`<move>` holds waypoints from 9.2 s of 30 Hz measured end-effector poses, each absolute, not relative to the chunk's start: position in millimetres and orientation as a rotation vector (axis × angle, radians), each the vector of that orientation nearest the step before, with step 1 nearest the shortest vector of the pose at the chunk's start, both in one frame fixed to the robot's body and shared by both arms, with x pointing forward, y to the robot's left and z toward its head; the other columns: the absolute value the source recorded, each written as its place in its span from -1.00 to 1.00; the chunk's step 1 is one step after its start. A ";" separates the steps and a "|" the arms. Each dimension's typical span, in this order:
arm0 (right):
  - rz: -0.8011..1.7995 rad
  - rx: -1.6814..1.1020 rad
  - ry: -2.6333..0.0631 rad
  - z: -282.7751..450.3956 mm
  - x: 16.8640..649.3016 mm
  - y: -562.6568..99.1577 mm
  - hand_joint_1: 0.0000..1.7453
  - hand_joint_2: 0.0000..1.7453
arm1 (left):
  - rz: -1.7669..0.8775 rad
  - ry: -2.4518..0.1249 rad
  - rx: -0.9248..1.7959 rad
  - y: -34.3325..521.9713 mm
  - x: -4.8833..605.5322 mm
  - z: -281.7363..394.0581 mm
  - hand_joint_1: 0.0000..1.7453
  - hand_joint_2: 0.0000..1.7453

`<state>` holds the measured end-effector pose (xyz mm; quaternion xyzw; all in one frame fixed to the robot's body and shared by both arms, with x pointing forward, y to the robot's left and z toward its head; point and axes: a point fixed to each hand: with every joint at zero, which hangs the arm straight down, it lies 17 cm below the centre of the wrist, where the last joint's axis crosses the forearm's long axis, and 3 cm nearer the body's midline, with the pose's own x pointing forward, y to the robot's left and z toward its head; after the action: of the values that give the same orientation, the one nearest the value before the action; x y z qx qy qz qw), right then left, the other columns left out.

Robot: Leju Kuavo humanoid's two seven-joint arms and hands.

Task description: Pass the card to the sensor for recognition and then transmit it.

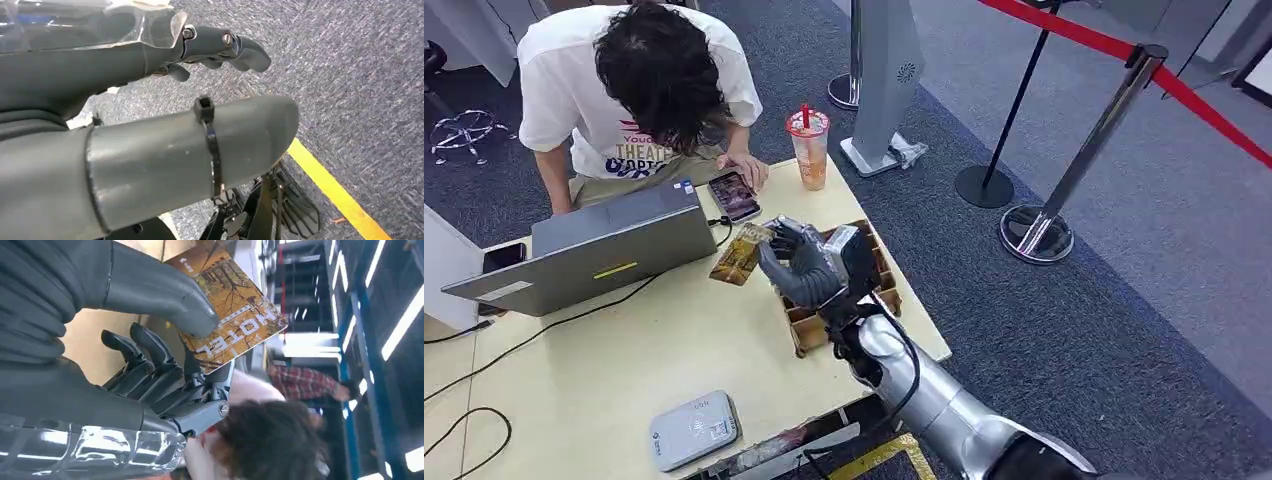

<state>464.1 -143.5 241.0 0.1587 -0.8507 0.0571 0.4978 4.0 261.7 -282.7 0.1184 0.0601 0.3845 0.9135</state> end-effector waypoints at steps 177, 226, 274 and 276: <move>0.822 -0.990 -2.062 239.4 531.2 -136.9 -1.00 1.00 | 0.844 0.114 0.255 254.2 19.0 -280.5 -1.00 -1.00; 1.089 -1.115 -1.734 186.5 482.5 -200.6 -1.00 1.00 | 0.899 0.159 0.232 218.1 12.6 -276.6 -1.00 -1.00; 0.892 -1.031 -1.728 177.5 455.9 -248.0 0.00 1.00 | 0.893 0.143 0.207 225.7 17.4 -278.6 -1.00 -1.00; 0.895 -1.040 -1.723 177.4 456.1 -248.6 -0.04 1.00 | 0.893 0.144 0.205 225.3 17.4 -278.7 -1.00 -1.00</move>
<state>456.1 -248.6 177.4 -0.4210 -0.6977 0.3623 0.4523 17.4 225.3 -278.7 0.0989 0.0692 0.4308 0.8944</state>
